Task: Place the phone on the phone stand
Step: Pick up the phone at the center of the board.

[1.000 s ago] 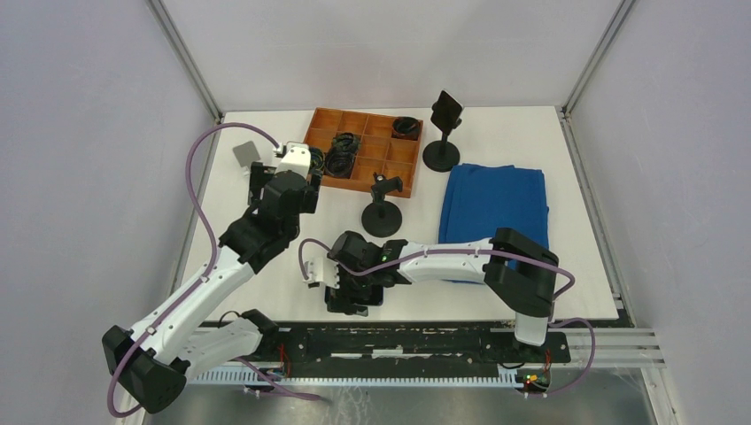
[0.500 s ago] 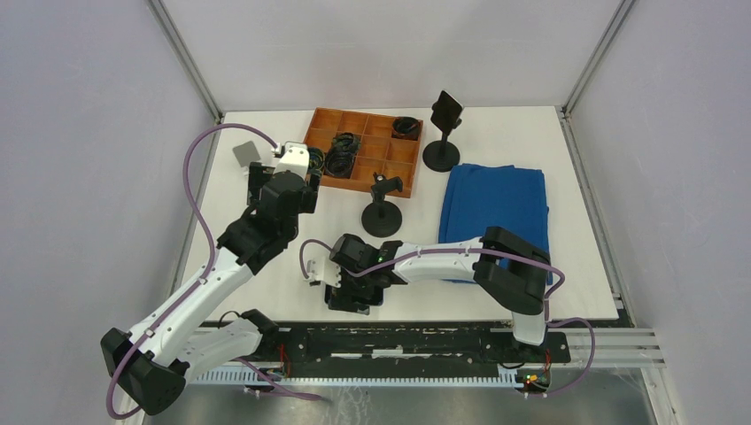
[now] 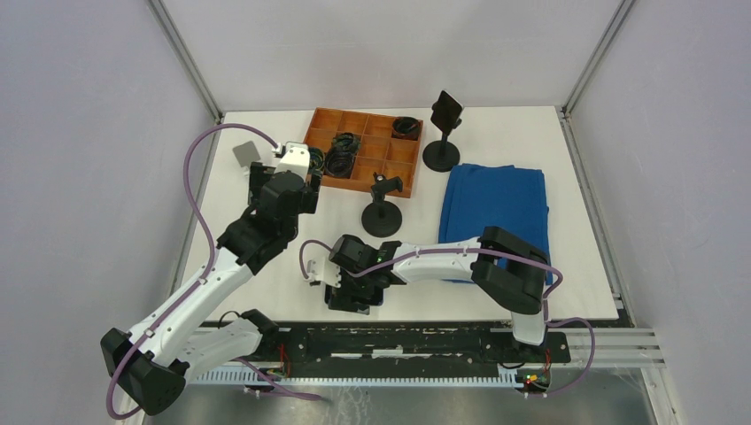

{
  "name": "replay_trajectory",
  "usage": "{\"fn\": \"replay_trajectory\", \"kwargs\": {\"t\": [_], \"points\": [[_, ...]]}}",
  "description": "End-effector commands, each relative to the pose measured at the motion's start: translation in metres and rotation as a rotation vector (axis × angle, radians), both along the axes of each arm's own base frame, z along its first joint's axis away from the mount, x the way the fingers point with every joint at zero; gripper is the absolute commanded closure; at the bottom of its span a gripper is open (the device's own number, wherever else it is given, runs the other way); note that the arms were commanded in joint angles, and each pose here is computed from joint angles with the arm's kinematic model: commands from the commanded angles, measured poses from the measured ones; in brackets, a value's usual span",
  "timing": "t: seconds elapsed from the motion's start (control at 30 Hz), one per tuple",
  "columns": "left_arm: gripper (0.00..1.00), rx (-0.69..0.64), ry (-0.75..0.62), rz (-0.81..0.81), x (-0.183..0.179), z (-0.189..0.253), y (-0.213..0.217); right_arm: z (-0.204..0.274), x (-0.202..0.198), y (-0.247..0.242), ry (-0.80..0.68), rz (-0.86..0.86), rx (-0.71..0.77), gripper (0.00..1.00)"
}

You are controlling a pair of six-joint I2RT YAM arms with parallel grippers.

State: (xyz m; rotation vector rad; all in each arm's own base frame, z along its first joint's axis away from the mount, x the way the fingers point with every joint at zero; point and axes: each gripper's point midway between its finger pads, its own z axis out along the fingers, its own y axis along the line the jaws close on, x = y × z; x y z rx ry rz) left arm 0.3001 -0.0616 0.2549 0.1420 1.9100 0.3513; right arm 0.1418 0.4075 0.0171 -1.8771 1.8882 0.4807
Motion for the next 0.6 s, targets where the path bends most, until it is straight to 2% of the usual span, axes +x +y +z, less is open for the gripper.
{"fn": "replay_trajectory", "kwargs": {"t": [0.0, 0.1, 0.27, 0.43, 0.57], "points": [[0.0, -0.034, -0.055, 0.0, 0.002, 0.015, 0.0, -0.006, 0.008, 0.002, -0.03, -0.006, -0.028, 0.06], [0.0, -0.036, -0.056, 0.0, 0.002, 0.016, 0.0, -0.007, 0.008, 0.0, -0.025, -0.004, -0.035, 0.13], [0.0, -0.037, -0.057, -0.002, 0.002, 0.016, 0.0, -0.006, 0.014, -0.003, -0.019, -0.019, -0.036, 0.35], [0.0, -0.038, -0.057, -0.004, 0.002, 0.016, 0.0, -0.001, 0.023, -0.006, -0.023, -0.032, -0.028, 0.48], [0.0, -0.044, -0.057, -0.011, 0.002, 0.015, -0.002, 0.009, 0.029, -0.008, -0.027, -0.042, 0.002, 0.52]]}}
